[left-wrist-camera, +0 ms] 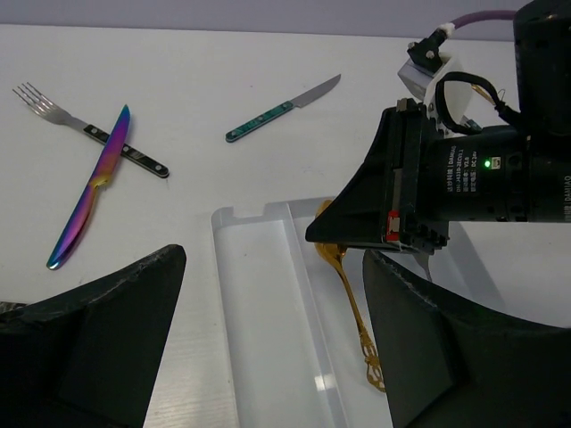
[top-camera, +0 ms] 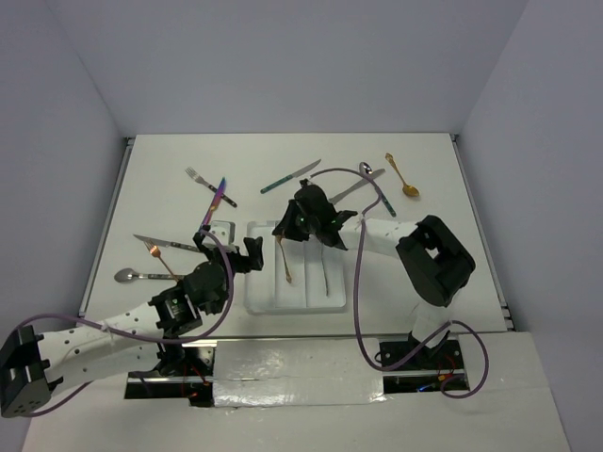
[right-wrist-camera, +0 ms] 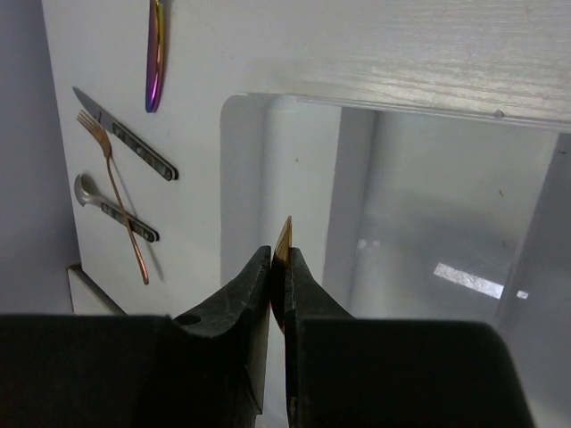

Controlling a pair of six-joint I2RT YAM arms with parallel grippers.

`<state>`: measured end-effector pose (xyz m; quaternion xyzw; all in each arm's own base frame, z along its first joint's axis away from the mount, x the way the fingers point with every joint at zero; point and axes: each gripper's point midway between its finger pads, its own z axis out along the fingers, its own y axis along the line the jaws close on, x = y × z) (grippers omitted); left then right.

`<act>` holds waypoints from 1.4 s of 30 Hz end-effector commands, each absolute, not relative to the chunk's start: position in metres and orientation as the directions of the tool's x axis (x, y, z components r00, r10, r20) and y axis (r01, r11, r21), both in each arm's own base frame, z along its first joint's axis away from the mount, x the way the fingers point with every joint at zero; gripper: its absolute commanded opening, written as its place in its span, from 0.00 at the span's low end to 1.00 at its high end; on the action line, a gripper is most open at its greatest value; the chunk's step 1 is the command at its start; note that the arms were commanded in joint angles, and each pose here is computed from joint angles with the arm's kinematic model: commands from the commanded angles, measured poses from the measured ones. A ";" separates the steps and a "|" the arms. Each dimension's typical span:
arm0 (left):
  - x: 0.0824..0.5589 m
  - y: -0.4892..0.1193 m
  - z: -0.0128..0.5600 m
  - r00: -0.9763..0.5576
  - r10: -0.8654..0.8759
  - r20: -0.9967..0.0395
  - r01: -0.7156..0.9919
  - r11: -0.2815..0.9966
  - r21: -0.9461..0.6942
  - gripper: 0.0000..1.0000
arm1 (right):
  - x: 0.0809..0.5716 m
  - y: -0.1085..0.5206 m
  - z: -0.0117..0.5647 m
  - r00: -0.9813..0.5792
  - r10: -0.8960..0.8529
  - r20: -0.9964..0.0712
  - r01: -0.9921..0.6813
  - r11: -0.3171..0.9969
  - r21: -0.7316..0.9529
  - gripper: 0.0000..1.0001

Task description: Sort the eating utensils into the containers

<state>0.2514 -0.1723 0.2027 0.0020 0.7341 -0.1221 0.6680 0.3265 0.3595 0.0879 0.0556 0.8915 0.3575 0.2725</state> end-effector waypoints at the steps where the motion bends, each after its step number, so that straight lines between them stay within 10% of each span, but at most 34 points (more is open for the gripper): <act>1: 0.252 -0.172 0.227 -0.053 -0.221 -0.974 0.176 0.958 -0.227 0.93 | 0.334 0.362 0.094 -0.809 0.384 -0.445 -0.038 0.721 0.691 0.01; 17: 0.250 -0.170 0.230 -0.052 -0.237 -0.970 0.178 0.954 -0.242 0.92 | 0.328 0.333 0.078 -0.736 0.399 -0.547 0.120 0.872 0.474 0.24; 28: 0.252 -0.172 0.227 -0.060 -0.222 -0.973 0.170 0.959 -0.229 0.92 | 0.322 0.337 0.138 -0.718 0.206 -0.665 -0.138 0.894 0.426 0.41; 42: 0.248 -0.185 0.233 -0.078 -0.217 -0.973 0.246 0.942 -0.230 0.93 | 0.445 0.186 0.202 -0.482 0.070 -0.873 -0.312 0.918 0.246 0.43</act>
